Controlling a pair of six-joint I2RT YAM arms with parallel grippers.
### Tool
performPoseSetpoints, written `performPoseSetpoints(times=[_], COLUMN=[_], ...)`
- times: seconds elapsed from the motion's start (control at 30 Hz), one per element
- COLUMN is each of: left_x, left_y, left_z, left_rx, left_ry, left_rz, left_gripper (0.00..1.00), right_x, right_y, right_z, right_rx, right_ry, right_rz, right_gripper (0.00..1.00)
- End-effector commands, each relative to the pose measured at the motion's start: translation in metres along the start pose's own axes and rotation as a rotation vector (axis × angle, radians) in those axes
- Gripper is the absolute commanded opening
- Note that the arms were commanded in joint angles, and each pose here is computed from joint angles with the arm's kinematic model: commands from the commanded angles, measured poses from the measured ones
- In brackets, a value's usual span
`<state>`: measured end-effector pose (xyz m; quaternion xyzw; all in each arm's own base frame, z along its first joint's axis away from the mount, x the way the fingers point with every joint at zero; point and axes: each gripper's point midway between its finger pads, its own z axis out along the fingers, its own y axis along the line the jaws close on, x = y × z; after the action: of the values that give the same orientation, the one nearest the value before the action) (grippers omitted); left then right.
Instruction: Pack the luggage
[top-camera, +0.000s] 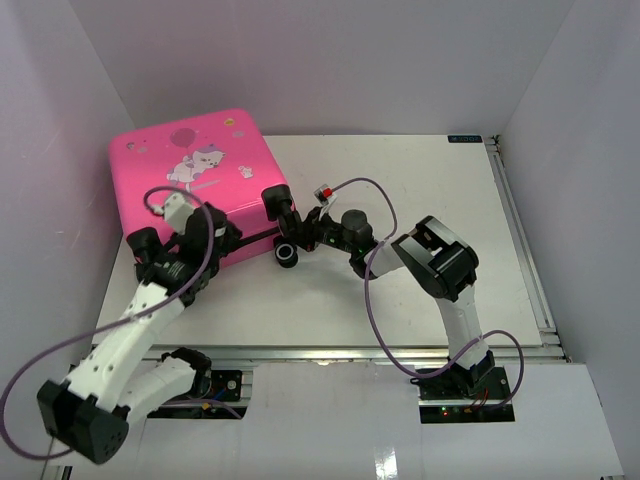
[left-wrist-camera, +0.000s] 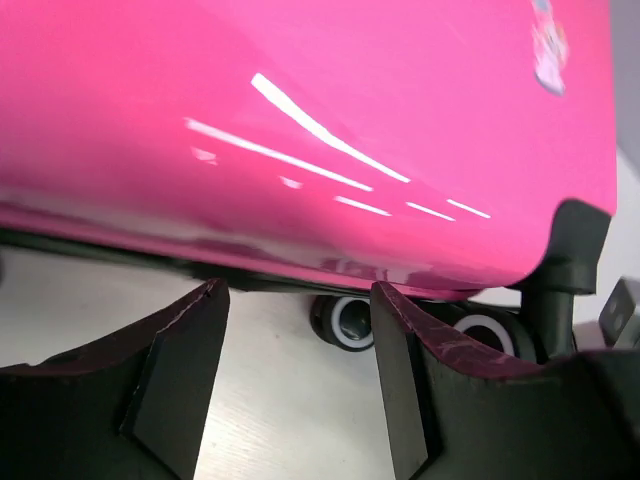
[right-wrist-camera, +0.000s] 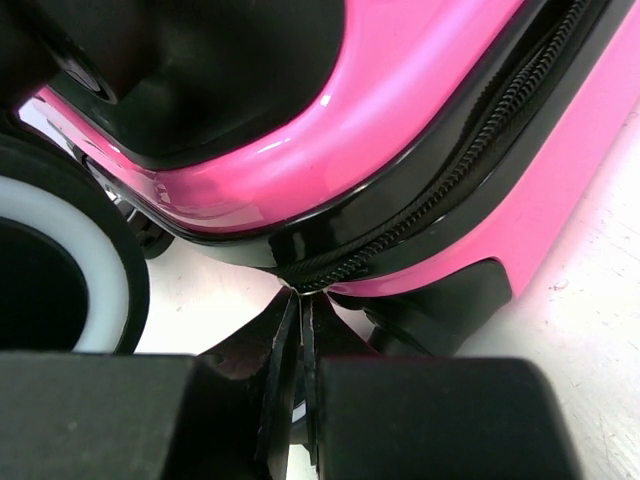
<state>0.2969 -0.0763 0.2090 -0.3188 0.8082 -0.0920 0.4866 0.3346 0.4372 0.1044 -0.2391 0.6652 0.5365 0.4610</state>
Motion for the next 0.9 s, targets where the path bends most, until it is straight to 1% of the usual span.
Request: performPoseSetpoints(times=[0.0, 0.23, 0.27, 0.33, 0.4, 0.53, 0.7, 0.87], left_x=[0.043, 0.043, 0.045, 0.041, 0.041, 0.042, 0.044, 0.044], left_y=[-0.046, -0.100, -0.104, -0.106, -0.108, -0.119, -0.145, -0.157], left_z=[0.006, -0.012, -0.014, -0.015, -0.015, -0.020, -0.029, -0.041], left_rx=[0.122, 0.201, 0.205, 0.184, 0.170, 0.180, 0.226, 0.252], left_ry=[0.125, 0.095, 0.096, 0.081, 0.077, 0.077, 0.071, 0.055], left_rz=[0.183, 0.233, 0.240, 0.244, 0.256, 0.262, 0.295, 0.297], left_gripper=[0.74, 0.80, 0.81, 0.86, 0.88, 0.88, 0.88, 0.88], right_x=[0.016, 0.021, 0.022, 0.022, 0.023, 0.023, 0.026, 0.033], right_y=[0.016, 0.014, 0.014, 0.014, 0.014, 0.012, 0.010, 0.000], right_z=[0.016, 0.018, 0.018, 0.018, 0.018, 0.018, 0.020, 0.021], right_rx=[-0.062, -0.071, -0.073, -0.076, -0.078, -0.078, -0.083, -0.070], right_ry=[0.051, 0.069, 0.071, 0.073, 0.075, 0.076, 0.083, 0.098], right_rz=[-0.020, -0.025, -0.025, -0.026, -0.030, -0.031, -0.023, -0.015], right_gripper=[0.08, 0.08, 0.08, 0.08, 0.08, 0.08, 0.08, 0.08])
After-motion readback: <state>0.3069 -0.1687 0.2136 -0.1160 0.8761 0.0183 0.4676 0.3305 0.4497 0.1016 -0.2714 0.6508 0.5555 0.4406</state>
